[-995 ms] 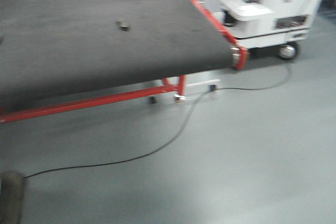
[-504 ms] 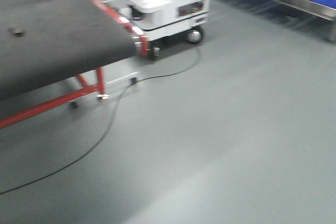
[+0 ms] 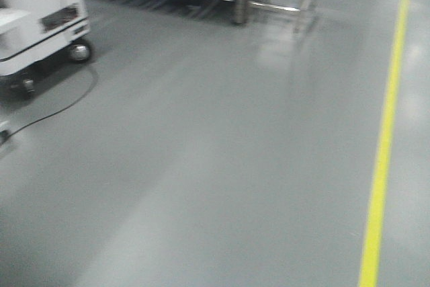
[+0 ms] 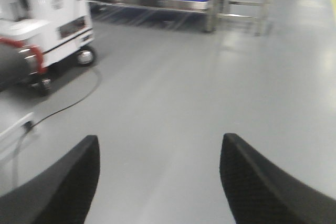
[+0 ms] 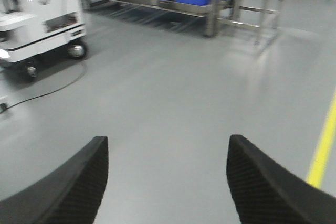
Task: Move and align brake pads A on conveyor
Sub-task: 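Back away and turn the base from the conveyor, then drive along the yellow floor line toward the steel table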
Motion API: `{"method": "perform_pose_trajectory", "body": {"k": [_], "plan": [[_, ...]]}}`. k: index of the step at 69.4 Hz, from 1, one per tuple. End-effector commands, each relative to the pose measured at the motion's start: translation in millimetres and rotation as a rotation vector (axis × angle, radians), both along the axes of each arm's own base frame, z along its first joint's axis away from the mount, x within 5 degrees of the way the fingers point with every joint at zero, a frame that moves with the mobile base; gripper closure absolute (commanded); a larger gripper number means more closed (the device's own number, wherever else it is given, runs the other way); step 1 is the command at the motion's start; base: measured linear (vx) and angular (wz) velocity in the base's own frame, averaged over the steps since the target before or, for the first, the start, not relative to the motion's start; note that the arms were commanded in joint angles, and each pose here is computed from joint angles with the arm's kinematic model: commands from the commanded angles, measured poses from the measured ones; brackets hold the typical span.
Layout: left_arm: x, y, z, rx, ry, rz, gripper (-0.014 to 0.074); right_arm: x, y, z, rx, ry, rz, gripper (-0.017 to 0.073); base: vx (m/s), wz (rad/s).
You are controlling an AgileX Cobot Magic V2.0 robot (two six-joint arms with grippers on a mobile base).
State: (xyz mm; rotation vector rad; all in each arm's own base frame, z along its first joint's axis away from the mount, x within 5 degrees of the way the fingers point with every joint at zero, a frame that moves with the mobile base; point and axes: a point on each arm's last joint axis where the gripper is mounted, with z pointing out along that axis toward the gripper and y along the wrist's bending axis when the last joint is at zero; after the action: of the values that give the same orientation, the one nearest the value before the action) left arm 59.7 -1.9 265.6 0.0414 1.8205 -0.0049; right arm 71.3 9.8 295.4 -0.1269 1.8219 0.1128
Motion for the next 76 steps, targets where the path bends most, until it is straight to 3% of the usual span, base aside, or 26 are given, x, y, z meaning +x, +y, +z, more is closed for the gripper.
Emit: {"method": "perform_pose_trajectory", "body": {"k": [1,76], "plan": [[0.7,-0.4,14.5,-0.015,-0.09,-0.002,0.0129,2.3,0.3,13.8,-0.004,-0.078,0.001,0.009,-0.08,-0.85],[0.7,-0.4,14.5,-0.015,-0.09,-0.002,0.0129,2.0,0.0,12.2,-0.007,-0.06,-0.001,0.009,0.04,-0.59]]}}
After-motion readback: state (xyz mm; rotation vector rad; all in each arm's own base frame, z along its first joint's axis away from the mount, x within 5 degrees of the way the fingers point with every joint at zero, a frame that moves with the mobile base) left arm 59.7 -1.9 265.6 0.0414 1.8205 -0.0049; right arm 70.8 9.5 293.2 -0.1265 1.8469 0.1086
